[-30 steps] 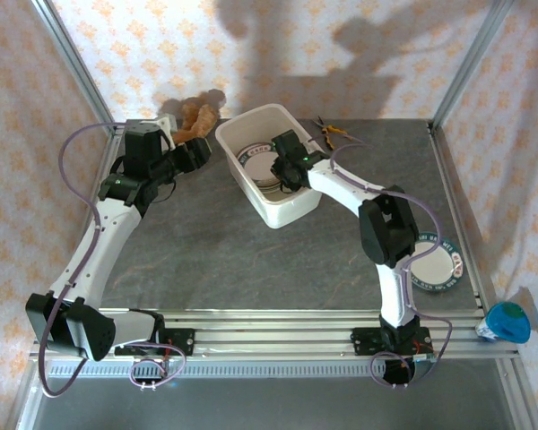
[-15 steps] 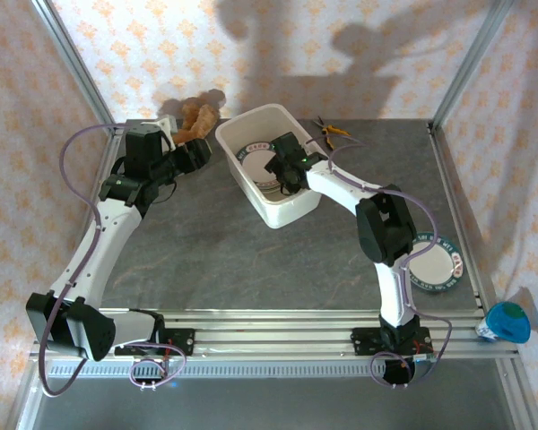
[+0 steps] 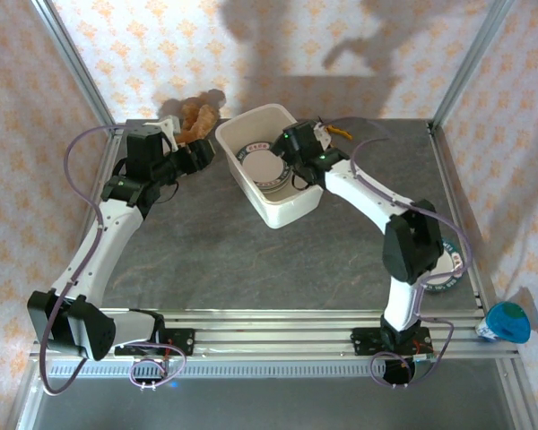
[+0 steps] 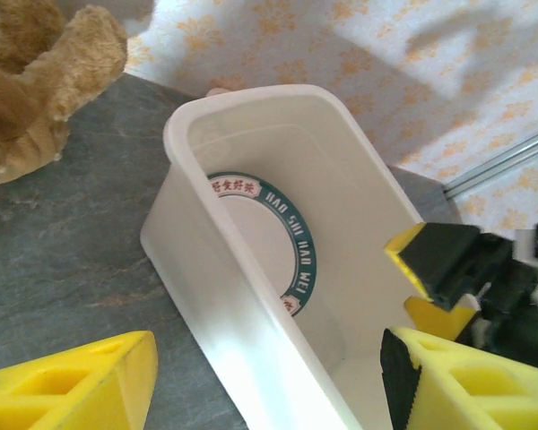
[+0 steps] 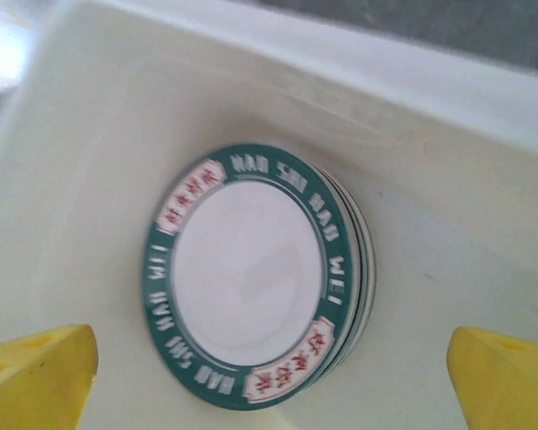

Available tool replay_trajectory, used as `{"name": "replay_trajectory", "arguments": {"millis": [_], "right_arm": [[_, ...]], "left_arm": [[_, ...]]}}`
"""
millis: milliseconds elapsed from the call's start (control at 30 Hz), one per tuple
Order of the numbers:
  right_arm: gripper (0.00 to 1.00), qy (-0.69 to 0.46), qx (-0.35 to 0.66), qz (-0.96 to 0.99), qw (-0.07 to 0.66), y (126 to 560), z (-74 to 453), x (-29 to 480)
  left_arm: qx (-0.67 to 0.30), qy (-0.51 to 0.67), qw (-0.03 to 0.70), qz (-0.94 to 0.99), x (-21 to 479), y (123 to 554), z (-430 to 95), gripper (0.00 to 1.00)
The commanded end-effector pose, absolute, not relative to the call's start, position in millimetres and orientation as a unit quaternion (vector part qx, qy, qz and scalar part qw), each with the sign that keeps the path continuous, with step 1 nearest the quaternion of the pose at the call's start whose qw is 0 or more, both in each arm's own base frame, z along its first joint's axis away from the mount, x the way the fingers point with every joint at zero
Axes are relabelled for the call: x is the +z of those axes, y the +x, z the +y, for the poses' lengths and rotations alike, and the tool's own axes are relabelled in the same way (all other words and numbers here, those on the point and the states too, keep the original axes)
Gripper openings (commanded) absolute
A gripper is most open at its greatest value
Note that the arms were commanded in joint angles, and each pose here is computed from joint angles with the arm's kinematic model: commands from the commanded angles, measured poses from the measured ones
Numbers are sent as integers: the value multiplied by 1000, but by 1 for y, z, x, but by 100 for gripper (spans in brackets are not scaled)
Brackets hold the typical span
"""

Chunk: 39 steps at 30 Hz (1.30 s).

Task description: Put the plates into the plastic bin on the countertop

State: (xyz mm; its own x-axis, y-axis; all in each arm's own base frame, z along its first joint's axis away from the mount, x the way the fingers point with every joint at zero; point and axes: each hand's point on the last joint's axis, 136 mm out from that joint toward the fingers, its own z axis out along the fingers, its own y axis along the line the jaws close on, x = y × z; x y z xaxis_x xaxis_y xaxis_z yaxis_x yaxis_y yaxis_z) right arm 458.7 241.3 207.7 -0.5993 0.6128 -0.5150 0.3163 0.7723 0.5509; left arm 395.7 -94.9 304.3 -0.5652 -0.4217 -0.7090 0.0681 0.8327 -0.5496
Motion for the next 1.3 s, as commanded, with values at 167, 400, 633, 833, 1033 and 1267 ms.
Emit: {"name": "replay_trajectory", "arguments": {"millis": [167,400,633,833,1033,1267], "right_arm": [[97,293,79,842,447,401,146,267],[97,404,-17,809,427,317,28,235],[97,525,-76,779,334,229,-47,164],[100,578,-84,776,239,194,-62,114],[100,608,-103,757,218,179,-81,100],[100,629,-111,748,179,167,-100,82]], "left_arm": [[-297,-66,450,839,301,396,-108,67],[-313,-48,446,837,300,380,-114,67],[-316,-29,445,838,303,367,-120,68],[-325,-16,438,838,305,364,-130,68],[-327,-21,430,842,298,364,-131,68],[-327,-28,421,846,293,366,-131,68]]}}
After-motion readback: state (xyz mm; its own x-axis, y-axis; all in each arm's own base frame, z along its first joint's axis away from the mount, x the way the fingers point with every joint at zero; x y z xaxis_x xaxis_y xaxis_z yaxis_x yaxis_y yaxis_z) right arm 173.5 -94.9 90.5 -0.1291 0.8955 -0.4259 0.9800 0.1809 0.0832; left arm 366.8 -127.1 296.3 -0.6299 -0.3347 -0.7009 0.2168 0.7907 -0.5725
